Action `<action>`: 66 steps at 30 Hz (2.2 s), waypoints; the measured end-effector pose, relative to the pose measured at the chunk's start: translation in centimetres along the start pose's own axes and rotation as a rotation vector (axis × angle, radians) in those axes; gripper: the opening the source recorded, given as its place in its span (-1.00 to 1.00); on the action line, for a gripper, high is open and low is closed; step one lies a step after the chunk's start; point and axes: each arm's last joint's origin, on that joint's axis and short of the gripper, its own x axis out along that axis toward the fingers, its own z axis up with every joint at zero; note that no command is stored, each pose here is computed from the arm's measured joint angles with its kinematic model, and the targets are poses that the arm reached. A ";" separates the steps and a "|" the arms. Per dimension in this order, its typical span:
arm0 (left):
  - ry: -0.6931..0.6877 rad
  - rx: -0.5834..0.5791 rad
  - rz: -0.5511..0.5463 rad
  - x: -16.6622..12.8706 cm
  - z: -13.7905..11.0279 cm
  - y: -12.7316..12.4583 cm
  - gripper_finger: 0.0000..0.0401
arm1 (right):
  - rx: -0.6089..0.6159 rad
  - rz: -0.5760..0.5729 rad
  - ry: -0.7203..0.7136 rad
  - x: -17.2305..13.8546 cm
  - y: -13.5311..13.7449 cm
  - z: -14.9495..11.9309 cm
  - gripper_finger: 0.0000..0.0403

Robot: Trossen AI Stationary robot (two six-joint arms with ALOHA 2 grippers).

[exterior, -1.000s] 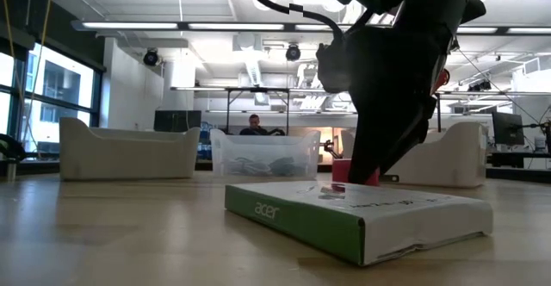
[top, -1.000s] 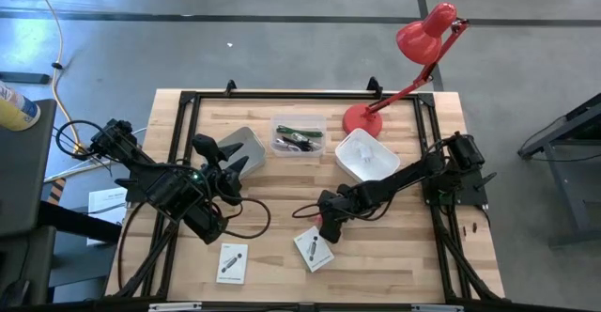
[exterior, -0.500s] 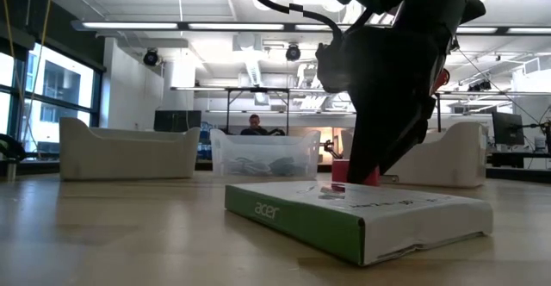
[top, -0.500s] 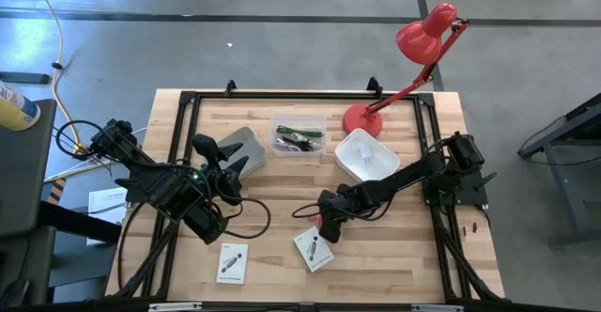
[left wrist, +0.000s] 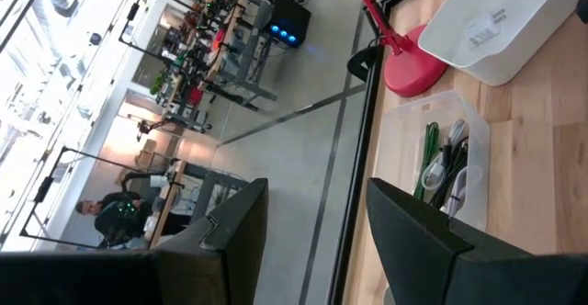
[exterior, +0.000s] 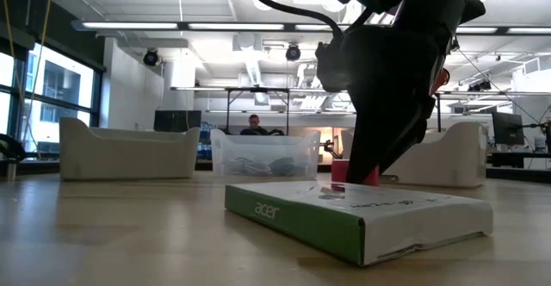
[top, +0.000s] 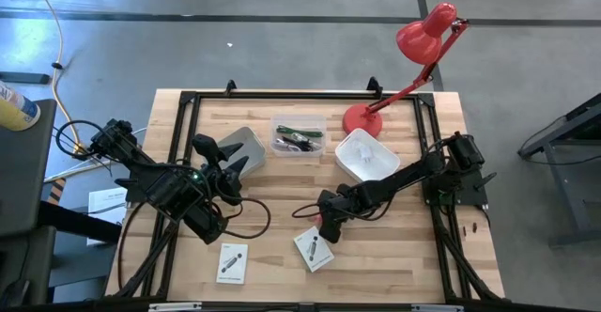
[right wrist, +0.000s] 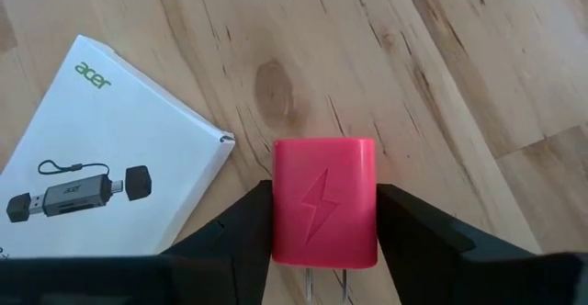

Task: Pick and place items into bin
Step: Put the pink charger adapter into the white bin

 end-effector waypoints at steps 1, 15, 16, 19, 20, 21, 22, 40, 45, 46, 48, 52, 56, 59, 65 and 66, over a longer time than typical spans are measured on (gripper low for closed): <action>0.000 0.000 0.000 0.0 0.0 0.0 -0.14 | 0.000 0.000 0.000 0.0 0.0 0.0 -0.15; 0.000 0.000 0.000 0.0 0.0 0.0 -0.14 | 0.000 0.001 0.000 0.0 0.0 0.0 -0.18; 0.000 0.000 0.000 0.0 0.0 0.0 -0.14 | 0.000 0.001 0.000 0.0 0.0 0.0 -0.18; 0.000 0.000 0.000 0.0 0.0 0.0 -0.14 | 0.000 0.002 0.001 0.0 0.0 0.0 -0.15; 0.000 0.000 0.000 0.0 0.0 0.0 -0.14 | 0.000 0.003 0.002 0.0 0.0 0.0 -0.14; 0.000 0.000 0.000 0.0 0.0 0.0 -0.14 | 0.000 0.003 0.002 0.0 0.0 0.0 -0.13; 0.000 0.000 0.000 0.0 0.0 0.0 -0.14 | 0.000 0.005 0.004 0.0 0.0 0.0 -0.13; 0.000 0.000 -0.001 0.0 0.0 0.0 -0.14 | 0.000 0.062 0.056 -0.1 0.2 -0.1 -0.12; 0.000 0.000 -0.001 0.0 0.0 0.0 -0.14 | 0.003 0.091 0.073 -0.1 0.2 -0.1 -0.18; 0.000 0.000 -0.001 0.0 0.0 0.0 -0.14 | 0.006 0.098 0.076 -0.1 0.2 0.0 -0.19; 0.000 0.000 -0.001 0.0 0.0 0.0 -0.14 | 0.012 0.118 0.086 0.0 0.2 0.1 -0.21; 0.000 0.000 0.000 0.0 0.0 0.0 -0.14 | 0.032 0.148 0.105 0.0 -0.3 0.6 -0.18; 0.000 0.000 0.000 0.0 0.0 0.0 -0.14 | 0.049 0.164 0.101 -0.4 -0.7 1.2 -0.10; 0.000 0.000 0.000 0.0 0.0 0.0 -0.14 | 0.058 0.168 0.070 -1.1 -1.0 1.9 -0.10; 0.000 0.000 0.000 0.0 0.0 0.0 -0.14 | 0.049 0.192 -0.008 -3.2 -2.0 3.5 -0.24; 0.000 0.001 0.000 0.0 0.0 0.0 -0.14 | 0.047 0.193 -0.021 -3.6 -2.2 3.8 -0.27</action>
